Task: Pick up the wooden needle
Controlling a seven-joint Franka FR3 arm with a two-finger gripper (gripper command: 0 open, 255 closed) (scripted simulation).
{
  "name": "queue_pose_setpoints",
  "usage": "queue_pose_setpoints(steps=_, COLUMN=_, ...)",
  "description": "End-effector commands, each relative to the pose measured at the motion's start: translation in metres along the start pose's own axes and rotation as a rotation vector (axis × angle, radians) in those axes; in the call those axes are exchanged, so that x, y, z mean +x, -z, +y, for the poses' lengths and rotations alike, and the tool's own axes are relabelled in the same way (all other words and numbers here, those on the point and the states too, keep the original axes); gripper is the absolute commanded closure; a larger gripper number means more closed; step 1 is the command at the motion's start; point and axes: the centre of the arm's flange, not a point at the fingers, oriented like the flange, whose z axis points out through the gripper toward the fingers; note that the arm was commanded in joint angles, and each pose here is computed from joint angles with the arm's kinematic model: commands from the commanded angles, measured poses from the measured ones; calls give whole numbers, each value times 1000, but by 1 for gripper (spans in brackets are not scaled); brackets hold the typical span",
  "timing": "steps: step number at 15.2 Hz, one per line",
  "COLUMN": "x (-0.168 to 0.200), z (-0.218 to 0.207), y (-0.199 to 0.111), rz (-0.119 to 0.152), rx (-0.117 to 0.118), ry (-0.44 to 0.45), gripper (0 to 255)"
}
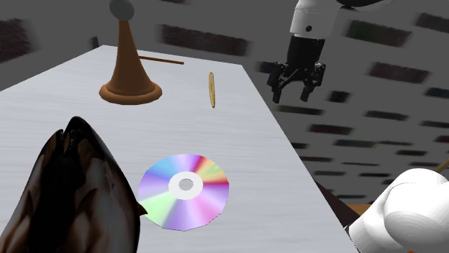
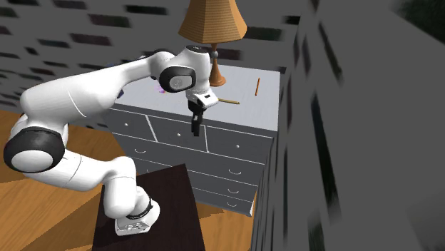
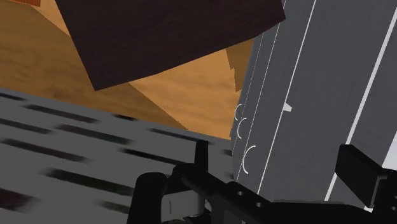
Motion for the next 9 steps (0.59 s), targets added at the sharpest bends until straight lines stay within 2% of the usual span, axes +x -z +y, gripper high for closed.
queue_pose_setpoints(steps=1, x=6, z=-27, y=10, rz=3, rx=2, ry=-27, gripper=0)
queue_pose_setpoints(steps=9, x=35, z=-123, y=39, rz=16, rx=3, ry=-129, gripper=0)
